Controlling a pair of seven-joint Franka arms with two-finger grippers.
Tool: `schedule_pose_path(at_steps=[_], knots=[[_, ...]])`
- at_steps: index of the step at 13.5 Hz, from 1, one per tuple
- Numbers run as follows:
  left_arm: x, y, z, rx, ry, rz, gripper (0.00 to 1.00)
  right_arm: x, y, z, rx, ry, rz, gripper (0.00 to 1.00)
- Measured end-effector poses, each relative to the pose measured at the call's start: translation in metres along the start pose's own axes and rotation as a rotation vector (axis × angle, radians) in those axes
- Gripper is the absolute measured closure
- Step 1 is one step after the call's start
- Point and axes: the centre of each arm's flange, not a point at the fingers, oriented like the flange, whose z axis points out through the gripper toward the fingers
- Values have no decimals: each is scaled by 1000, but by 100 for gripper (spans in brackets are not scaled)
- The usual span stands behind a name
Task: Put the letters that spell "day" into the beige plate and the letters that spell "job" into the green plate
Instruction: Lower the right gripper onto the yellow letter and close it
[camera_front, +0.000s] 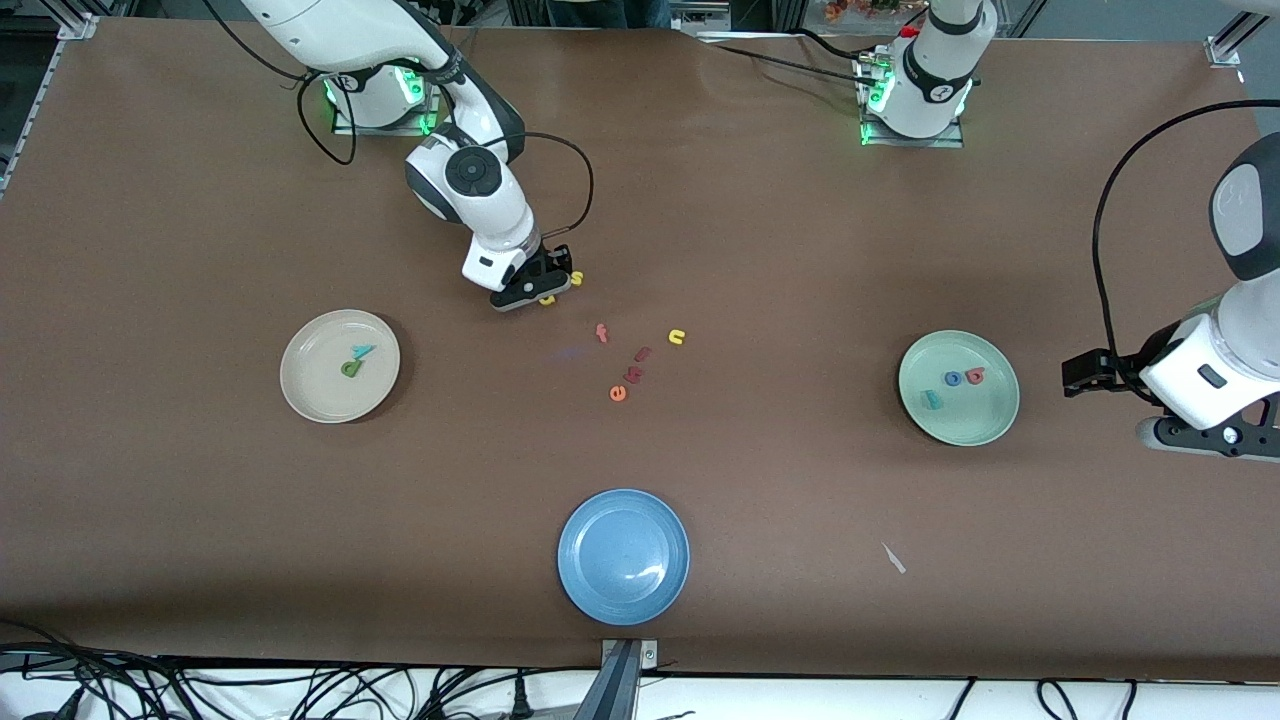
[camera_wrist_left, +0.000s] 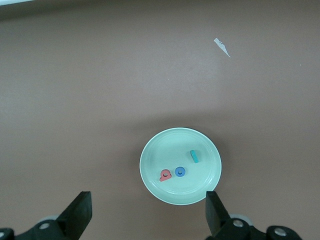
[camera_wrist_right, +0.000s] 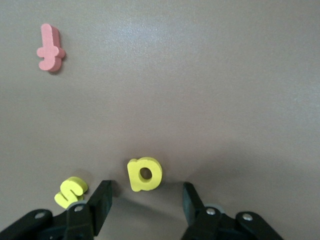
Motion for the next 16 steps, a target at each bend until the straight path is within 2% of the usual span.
schedule_pose_path(at_steps=[7,10,16], knots=[[0,1,0,0,0,-6,0,1,3,8,19,19,2,35],[0,1,0,0,0,-7,0,1,2,7,22,26,-2,39],[0,1,0,0,0,-7,0,6,3,5,22,42,-6,37]])
